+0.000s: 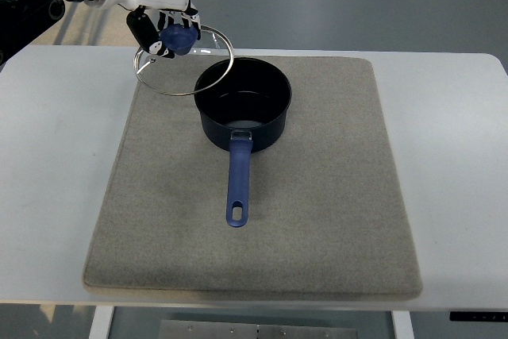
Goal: Open pot lid and place left with left hand
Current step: 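Lift the glass lid off the pot and carry it away from the pot, then lower the lid onto the mat beside the pot and open the left hand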
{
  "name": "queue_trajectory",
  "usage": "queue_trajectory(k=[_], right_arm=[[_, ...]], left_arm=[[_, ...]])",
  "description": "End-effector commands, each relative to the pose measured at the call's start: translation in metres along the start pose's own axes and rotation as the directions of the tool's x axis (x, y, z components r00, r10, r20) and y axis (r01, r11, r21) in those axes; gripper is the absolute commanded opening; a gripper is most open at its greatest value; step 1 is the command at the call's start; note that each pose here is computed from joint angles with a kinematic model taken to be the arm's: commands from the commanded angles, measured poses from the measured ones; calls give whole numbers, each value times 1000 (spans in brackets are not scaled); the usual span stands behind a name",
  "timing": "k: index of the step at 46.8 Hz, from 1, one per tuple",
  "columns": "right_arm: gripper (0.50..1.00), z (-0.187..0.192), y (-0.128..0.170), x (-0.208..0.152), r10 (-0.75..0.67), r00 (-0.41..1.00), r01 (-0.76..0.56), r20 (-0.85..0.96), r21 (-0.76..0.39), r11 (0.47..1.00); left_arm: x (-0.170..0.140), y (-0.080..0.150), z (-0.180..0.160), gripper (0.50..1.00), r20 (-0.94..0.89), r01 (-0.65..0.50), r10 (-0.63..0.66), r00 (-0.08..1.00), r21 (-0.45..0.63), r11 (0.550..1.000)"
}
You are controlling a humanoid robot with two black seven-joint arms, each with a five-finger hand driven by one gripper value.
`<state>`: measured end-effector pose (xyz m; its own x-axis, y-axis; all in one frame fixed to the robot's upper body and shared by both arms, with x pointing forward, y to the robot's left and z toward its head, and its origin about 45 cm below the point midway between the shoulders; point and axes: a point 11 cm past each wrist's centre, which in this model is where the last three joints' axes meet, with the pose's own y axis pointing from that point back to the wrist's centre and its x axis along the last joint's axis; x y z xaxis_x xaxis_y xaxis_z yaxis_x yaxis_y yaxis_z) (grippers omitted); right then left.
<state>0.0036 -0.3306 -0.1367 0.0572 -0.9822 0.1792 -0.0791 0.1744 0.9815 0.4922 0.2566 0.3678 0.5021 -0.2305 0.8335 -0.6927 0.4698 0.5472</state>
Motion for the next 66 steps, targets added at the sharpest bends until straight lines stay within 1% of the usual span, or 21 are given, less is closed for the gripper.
queue_trajectory(k=[1, 7, 17, 25, 34, 41, 55, 57, 59, 64, 66], right_arm=[[915, 0, 0, 0, 0, 1000, 0, 0, 0, 1000], [915, 0, 0, 0, 0, 1000, 0, 0, 0, 1000], [915, 0, 0, 0, 0, 1000, 0, 0, 0, 1000], [915, 0, 0, 0, 0, 1000, 0, 0, 0, 1000], [915, 0, 0, 0, 0, 1000, 0, 0, 0, 1000], [915, 0, 0, 0, 0, 1000, 0, 0, 0, 1000], [915, 0, 0, 0, 0, 1000, 0, 0, 0, 1000], [915, 0, 0, 0, 0, 1000, 0, 0, 0, 1000], [915, 0, 0, 0, 0, 1000, 0, 0, 0, 1000], [915, 0, 0, 0, 0, 1000, 0, 0, 0, 1000], [915, 0, 0, 0, 0, 1000, 0, 0, 0, 1000]], left_arm=[[-13, 4, -13, 500, -18, 17, -16, 1000, 26, 1000], [-25, 15, -34, 500, -40, 26, -23, 999, 69, 997], [-50, 19, -50, 500, -78, 58, -51, 996, 95, 994], [-64, 13, -53, 500, -61, 23, -17, 998, 102, 995], [-78, 5, -51, 500, -72, 44, -37, 997, 93, 995], [-88, -8, -41, 500, -82, 62, -56, 995, 70, 996], [-97, -14, -39, 500, -99, 74, -67, 993, 63, 995], [-97, -14, -39, 520, -102, 73, -67, 993, 62, 995], [-97, -15, -39, 561, -101, 73, -67, 993, 61, 995], [-94, -14, -39, 735, -100, 54, -48, 994, 60, 997], [-92, -15, -39, 780, -92, 30, -24, 995, 62, 998]])
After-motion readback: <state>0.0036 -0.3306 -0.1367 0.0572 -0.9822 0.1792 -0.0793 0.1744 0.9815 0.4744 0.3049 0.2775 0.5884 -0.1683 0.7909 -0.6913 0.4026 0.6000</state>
